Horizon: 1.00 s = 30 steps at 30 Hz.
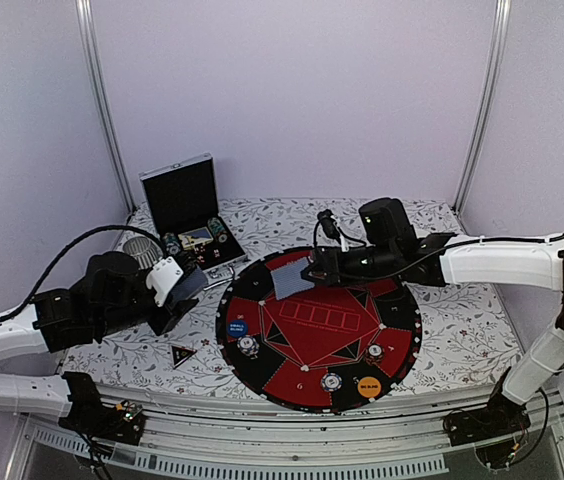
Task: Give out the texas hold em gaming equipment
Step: Distribute the poker card in the big blind area.
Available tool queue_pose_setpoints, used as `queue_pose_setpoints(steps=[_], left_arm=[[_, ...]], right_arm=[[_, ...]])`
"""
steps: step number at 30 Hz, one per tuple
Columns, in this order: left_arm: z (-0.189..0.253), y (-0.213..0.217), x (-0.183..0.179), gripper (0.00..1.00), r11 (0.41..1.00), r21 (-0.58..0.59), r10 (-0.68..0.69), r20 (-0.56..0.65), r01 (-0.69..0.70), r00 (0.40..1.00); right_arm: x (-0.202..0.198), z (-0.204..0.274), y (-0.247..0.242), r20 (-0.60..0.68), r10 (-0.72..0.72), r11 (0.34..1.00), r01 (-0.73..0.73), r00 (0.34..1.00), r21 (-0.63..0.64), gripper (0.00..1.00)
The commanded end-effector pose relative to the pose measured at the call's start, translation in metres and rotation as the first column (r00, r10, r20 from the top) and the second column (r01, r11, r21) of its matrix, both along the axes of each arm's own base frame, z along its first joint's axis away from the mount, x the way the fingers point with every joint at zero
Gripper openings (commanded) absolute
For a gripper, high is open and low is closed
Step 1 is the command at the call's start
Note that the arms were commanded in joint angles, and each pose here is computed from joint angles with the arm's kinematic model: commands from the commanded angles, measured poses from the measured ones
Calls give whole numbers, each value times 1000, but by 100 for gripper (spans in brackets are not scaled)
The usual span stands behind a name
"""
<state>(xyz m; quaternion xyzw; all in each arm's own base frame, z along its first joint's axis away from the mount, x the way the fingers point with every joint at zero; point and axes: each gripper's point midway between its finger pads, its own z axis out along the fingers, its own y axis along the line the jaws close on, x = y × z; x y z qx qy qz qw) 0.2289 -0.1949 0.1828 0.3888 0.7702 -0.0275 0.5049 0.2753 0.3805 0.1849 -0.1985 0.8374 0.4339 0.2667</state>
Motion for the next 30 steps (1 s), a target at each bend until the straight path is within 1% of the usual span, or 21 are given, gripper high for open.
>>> queue_pose_setpoints(steps=[1,6,19,24,27,30], left_arm=[[0,-1,2,56,1000,-26,1,3,-1,1000],[0,-2,2,56,999,-32,-4,-1,4,1000],[1,-2,4,56,999,-41,-2,-7,2,1000],[-1,-1,4,56,999,-39,1,-10,-1,1000],[0,-1,5,56,999,-42,3,-11,-3,1000],[1,-1,4,56,999,-45,-1,-11,0,1000]], right_arm=[[10,14,11,15,1,998,-2,1000,57,2],[13,13,11,19,-12,998,11,1000,59,2],[13,11,17,8,8,998,-8,1000,62,2],[9,7,39,-27,59,994,-56,998,99,2],[6,-1,54,-40,98,991,-94,994,97,2],[8,5,68,-24,117,989,-114,993,99,2]])
